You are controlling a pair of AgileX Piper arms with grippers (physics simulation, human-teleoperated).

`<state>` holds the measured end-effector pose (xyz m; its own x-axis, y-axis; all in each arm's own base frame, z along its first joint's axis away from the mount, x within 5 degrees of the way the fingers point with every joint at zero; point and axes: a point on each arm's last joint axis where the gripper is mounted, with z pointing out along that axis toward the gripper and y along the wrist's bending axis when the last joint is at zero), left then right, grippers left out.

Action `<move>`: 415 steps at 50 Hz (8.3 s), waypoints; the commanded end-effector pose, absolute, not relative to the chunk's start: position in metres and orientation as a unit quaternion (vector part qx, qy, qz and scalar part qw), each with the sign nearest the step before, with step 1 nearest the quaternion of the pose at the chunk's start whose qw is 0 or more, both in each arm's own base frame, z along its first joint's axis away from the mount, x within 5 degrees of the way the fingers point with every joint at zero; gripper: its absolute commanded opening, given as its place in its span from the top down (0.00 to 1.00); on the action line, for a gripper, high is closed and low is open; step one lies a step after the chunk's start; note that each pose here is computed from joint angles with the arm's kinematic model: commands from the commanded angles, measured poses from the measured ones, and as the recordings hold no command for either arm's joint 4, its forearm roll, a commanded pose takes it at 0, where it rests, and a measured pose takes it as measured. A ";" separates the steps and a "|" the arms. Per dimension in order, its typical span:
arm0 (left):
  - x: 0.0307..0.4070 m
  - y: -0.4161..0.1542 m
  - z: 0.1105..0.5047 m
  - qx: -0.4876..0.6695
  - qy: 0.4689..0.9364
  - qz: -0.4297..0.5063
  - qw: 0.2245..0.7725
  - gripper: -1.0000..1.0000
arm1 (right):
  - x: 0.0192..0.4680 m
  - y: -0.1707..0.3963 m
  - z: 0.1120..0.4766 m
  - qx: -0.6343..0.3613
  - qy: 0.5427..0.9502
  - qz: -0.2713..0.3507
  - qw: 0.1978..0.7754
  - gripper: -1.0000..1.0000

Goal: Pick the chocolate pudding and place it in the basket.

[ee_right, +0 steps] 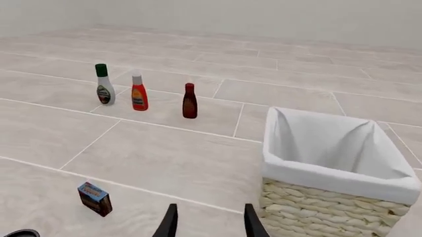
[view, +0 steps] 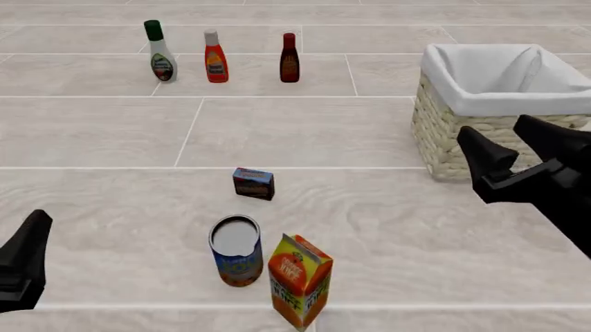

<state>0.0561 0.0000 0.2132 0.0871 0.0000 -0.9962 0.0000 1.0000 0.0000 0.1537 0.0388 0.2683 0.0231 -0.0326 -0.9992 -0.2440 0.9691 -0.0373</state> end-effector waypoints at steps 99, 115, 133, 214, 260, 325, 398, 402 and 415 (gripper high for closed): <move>0.056 0.000 0.213 0.000 0.676 0.000 0.737 0.00 | 0.300 0.223 0.285 -0.245 0.721 0.198 0.617 0.00; 0.056 0.000 0.213 0.000 0.676 0.000 0.737 0.00 | 0.317 0.240 0.277 -0.251 0.739 0.197 0.593 0.00; 0.056 0.000 0.213 0.000 0.676 0.000 0.737 0.00 | 0.332 0.259 0.266 -0.268 0.752 0.189 0.571 0.00; 0.056 0.000 0.213 0.000 0.676 0.000 0.737 0.00 | 0.365 0.327 0.294 -0.290 0.842 0.177 0.419 0.00; 0.056 0.000 0.213 0.000 0.676 0.000 0.737 0.00 | 0.376 0.313 0.242 -0.287 0.863 0.152 0.387 0.00; 0.056 0.000 0.213 0.000 0.676 0.000 0.737 0.00 | 0.363 0.317 0.167 -0.277 0.886 0.151 0.342 0.00; 0.056 0.000 0.213 0.000 0.676 0.000 0.737 0.00 | 0.378 0.301 0.139 -0.284 0.875 0.138 0.366 1.00; 0.056 0.000 0.213 0.000 0.676 0.000 0.737 0.00 | 0.377 0.299 0.146 -0.284 0.870 0.140 0.378 1.00; 0.056 0.000 0.213 0.000 0.676 0.000 0.737 0.00 | 0.378 0.285 0.181 -0.274 0.853 0.146 0.420 1.00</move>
<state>0.0561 0.0000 0.2132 0.0871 0.0000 -0.9962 0.0000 1.0000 0.0000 0.3758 0.2947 0.1594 -0.5274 -0.3807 -0.7596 -0.6037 0.7970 0.0197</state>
